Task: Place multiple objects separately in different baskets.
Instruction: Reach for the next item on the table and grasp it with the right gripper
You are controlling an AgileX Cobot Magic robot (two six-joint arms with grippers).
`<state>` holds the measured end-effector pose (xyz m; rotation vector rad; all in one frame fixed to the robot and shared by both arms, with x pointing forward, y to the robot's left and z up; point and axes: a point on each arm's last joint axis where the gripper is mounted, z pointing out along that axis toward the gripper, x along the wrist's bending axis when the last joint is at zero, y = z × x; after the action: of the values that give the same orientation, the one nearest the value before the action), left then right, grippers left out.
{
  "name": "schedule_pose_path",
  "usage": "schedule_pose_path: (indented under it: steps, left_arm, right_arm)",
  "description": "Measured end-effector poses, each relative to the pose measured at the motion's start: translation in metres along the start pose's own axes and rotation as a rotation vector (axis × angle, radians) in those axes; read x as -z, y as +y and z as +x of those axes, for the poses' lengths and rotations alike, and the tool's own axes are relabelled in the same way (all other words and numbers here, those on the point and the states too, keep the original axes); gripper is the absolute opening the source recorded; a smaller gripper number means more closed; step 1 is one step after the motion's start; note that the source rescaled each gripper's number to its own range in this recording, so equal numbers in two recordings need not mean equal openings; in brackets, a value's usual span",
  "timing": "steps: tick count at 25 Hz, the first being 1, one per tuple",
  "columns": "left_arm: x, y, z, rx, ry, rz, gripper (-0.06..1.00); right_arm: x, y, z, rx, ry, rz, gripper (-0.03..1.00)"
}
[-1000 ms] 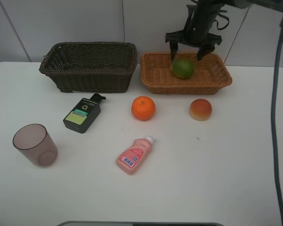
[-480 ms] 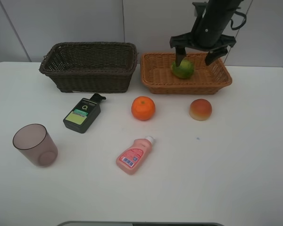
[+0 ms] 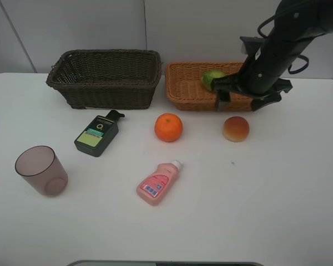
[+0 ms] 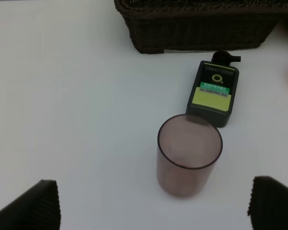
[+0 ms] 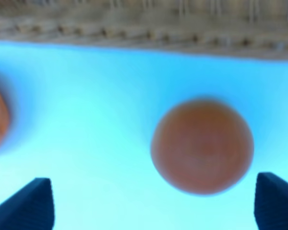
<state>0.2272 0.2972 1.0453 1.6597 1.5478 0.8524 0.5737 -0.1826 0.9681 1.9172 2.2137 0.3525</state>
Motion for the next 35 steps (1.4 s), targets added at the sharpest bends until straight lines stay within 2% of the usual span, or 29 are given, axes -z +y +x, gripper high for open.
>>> schedule_pose_path:
  steps: [4,14,22,35]
  left_arm:
    - [0.000,0.000,0.000,0.000,0.000,0.000,1.00]
    - [0.000,0.000,0.000,0.000,0.000,0.000,1.00]
    - [0.000,0.000,0.000,0.000,0.000,0.000,1.00]
    - [0.000,0.000,0.000,0.000,0.000,0.000,1.00]
  right_arm:
    - [-0.010,-0.012,-0.002,0.002,-0.001,0.018,0.82]
    - [-0.028,-0.013,0.000,-0.053,0.018,-0.036,0.82]
    - [-0.041,-0.015,-0.018,-0.064,-0.014,-0.032,0.82]
    - [-0.065,-0.013,-0.023,-0.049,-0.020,-0.045,0.82]
